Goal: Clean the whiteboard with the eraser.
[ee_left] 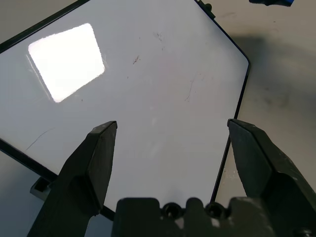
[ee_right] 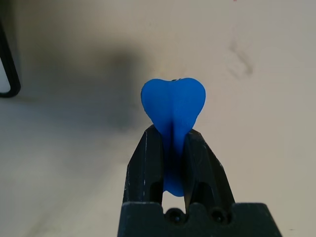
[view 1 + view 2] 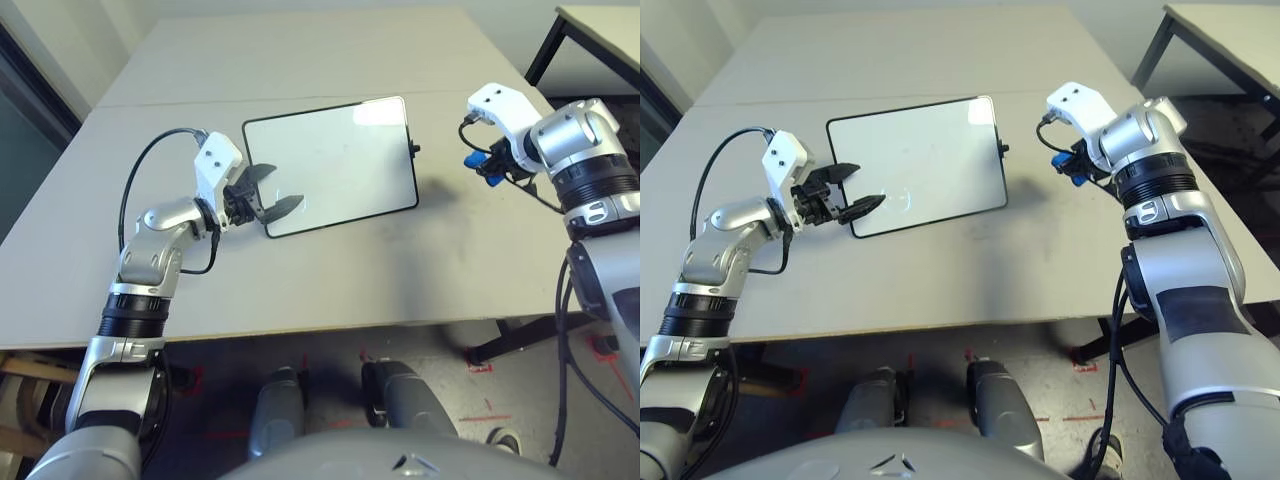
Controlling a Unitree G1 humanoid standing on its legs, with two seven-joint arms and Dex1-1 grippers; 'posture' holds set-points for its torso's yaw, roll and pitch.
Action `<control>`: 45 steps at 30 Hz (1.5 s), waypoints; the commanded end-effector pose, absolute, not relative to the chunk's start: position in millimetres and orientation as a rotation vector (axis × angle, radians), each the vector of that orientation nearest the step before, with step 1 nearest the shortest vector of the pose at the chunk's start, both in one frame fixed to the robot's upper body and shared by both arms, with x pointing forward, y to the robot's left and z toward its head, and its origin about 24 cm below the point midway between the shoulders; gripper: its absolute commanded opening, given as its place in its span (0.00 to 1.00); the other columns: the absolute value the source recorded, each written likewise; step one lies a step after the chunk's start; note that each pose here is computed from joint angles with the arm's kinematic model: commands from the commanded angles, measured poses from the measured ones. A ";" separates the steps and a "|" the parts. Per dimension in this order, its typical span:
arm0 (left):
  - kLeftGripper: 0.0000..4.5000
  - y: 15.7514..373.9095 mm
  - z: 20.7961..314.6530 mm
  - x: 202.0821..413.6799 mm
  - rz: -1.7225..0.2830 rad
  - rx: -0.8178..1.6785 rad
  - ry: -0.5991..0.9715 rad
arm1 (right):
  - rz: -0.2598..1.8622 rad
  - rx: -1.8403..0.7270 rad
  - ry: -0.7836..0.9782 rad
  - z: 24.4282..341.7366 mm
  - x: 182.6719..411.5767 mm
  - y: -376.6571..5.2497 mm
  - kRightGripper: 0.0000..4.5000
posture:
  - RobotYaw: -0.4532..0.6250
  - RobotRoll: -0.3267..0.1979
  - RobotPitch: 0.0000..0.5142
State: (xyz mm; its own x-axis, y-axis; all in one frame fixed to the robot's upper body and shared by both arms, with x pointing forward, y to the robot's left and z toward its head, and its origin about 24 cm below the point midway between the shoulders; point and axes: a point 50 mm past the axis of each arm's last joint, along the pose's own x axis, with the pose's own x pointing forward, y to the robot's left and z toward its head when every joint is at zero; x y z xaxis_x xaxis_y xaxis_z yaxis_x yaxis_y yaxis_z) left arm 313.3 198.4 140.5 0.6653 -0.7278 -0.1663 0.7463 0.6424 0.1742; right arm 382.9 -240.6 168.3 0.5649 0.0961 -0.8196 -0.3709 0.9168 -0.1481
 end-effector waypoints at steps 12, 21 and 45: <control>1.00 205.8 136.7 307.0 -0.816 0.261 0.112 | 0.188 -0.241 0.980 135.3 382.5 -234.1 0.07 | 0.33 0.62 0.14; 1.00 210.6 140.5 307.3 -0.803 0.271 0.109 | 0.155 -0.185 0.980 125.0 381.7 -229.2 0.30 | 0.33 0.62 0.14; 1.00 292.6 195.0 310.6 -0.296 0.065 -0.126 | 0.171 0.005 -0.018 170.5 370.8 -290.4 1.00 | 0.31 0.62 0.23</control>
